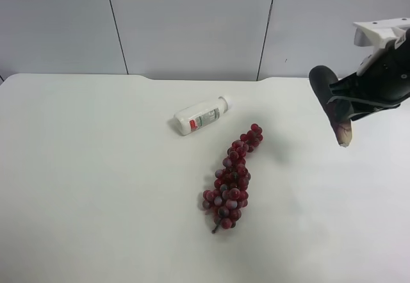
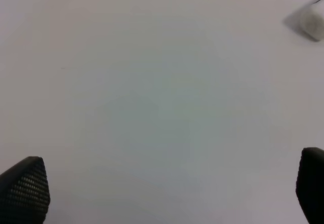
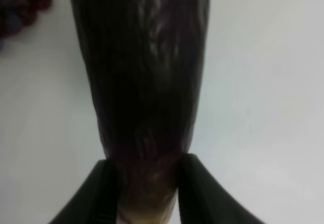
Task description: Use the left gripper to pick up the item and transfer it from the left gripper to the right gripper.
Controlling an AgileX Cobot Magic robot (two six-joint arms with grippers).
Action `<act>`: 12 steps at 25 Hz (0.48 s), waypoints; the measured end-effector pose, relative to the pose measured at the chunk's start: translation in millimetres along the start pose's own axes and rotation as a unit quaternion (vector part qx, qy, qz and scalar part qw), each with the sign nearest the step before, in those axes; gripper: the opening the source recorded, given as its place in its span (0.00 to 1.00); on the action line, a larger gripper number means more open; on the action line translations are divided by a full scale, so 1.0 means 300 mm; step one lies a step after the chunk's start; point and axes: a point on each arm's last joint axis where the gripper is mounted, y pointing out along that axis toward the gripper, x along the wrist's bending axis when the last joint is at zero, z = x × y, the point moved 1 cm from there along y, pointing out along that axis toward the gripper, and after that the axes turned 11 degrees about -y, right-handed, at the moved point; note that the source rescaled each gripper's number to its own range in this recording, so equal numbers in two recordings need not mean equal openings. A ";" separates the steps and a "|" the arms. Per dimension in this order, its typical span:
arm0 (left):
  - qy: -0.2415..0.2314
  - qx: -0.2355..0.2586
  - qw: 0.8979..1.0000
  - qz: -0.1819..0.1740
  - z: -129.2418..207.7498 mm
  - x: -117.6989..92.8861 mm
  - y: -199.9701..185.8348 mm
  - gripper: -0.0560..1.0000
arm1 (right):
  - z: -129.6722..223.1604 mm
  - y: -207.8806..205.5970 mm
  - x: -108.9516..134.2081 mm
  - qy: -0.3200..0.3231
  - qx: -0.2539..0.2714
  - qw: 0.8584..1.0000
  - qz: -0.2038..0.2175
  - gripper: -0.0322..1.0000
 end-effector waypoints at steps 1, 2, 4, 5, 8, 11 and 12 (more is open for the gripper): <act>0.000 0.000 1.000 0.000 0.000 0.000 0.000 1.00 | 0.001 0.018 -0.003 0.002 0.008 1.000 -0.001 0.03; 0.000 0.000 1.000 0.000 0.000 0.000 0.000 1.00 | 0.001 0.040 -0.005 0.003 0.018 1.000 -0.004 0.03; 0.000 0.000 1.000 0.000 0.000 0.000 0.000 1.00 | 0.004 0.085 -0.007 0.003 0.039 0.999 -0.009 0.03; 0.000 0.000 1.000 0.000 0.000 0.000 0.000 1.00 | 0.006 0.110 -0.007 0.005 0.051 0.999 -0.013 0.03; 0.000 0.000 1.000 0.000 0.000 0.000 0.000 1.00 | 0.008 0.179 -0.006 0.012 0.072 0.997 -0.023 0.03; 0.000 0.000 1.000 0.000 0.000 0.000 0.000 1.00 | 0.006 0.230 -0.008 0.016 0.079 0.996 -0.026 0.03; 0.000 0.000 1.000 0.000 0.000 0.000 0.000 1.00 | 0.006 0.245 -0.009 0.017 0.081 0.996 -0.026 0.03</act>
